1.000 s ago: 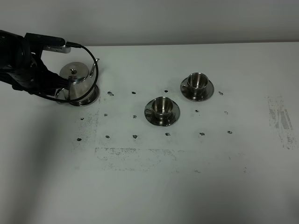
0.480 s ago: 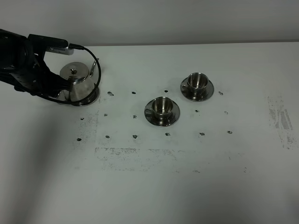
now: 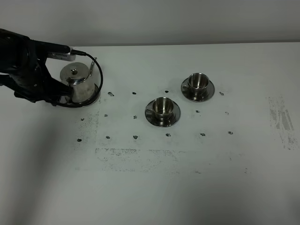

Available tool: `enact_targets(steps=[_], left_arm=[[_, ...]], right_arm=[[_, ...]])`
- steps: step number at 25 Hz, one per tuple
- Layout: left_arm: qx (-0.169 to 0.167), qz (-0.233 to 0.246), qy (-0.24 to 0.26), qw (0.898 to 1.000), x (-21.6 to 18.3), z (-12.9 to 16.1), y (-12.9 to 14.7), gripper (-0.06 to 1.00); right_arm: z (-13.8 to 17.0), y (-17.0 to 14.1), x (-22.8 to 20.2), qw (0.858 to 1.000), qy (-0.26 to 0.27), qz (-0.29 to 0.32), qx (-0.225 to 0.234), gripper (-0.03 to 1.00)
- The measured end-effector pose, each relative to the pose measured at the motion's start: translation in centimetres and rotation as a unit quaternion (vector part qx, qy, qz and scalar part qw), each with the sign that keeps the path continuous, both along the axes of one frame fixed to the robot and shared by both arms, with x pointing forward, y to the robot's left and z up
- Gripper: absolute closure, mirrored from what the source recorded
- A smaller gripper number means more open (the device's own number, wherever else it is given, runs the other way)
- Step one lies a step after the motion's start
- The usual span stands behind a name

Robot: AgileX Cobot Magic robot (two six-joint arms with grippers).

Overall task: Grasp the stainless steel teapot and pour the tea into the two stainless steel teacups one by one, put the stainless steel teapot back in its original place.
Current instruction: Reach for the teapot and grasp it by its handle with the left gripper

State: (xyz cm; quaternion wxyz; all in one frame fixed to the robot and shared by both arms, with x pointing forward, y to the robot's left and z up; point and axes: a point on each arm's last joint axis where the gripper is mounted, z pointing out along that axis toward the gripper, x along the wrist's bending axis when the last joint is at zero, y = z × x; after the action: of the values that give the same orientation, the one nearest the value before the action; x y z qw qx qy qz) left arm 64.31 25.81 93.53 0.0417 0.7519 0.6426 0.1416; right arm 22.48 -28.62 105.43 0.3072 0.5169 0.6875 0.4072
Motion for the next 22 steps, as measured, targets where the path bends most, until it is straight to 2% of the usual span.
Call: enact_targets(steps=[5,11,13,17,19,22], left_arm=[[0.006,0.01,0.035,0.999,-1.3,1.9,0.4,0.46],[-0.007,-0.015,0.072,0.997,-4.9,7.8,0.1,0.47],[-0.013,-0.023,0.053,0.998,-6.6,9.7,-0.2,0.48],[-0.029,-0.025,-0.028,0.999,-11.3,12.7,0.2,0.5],[-0.038,-0.024,-0.075,0.996,-13.4,13.2,0.5,0.5],[-0.047,-0.025,-0.1,0.994,-15.1,12.6,0.7,0.5]], right_arm=[[0.0,0.0,0.0,1.0,0.0,0.0,0.0,0.51],[0.0,0.0,0.0,1.0,0.0,0.0,0.0,0.51],[0.0,0.0,0.0,1.0,0.0,0.0,0.0,0.51],[0.0,0.0,0.0,1.0,0.0,0.0,0.0,0.51],[0.0,0.0,0.0,1.0,0.0,0.0,0.0,0.51],[0.0,0.0,0.0,1.0,0.0,0.0,0.0,0.51]])
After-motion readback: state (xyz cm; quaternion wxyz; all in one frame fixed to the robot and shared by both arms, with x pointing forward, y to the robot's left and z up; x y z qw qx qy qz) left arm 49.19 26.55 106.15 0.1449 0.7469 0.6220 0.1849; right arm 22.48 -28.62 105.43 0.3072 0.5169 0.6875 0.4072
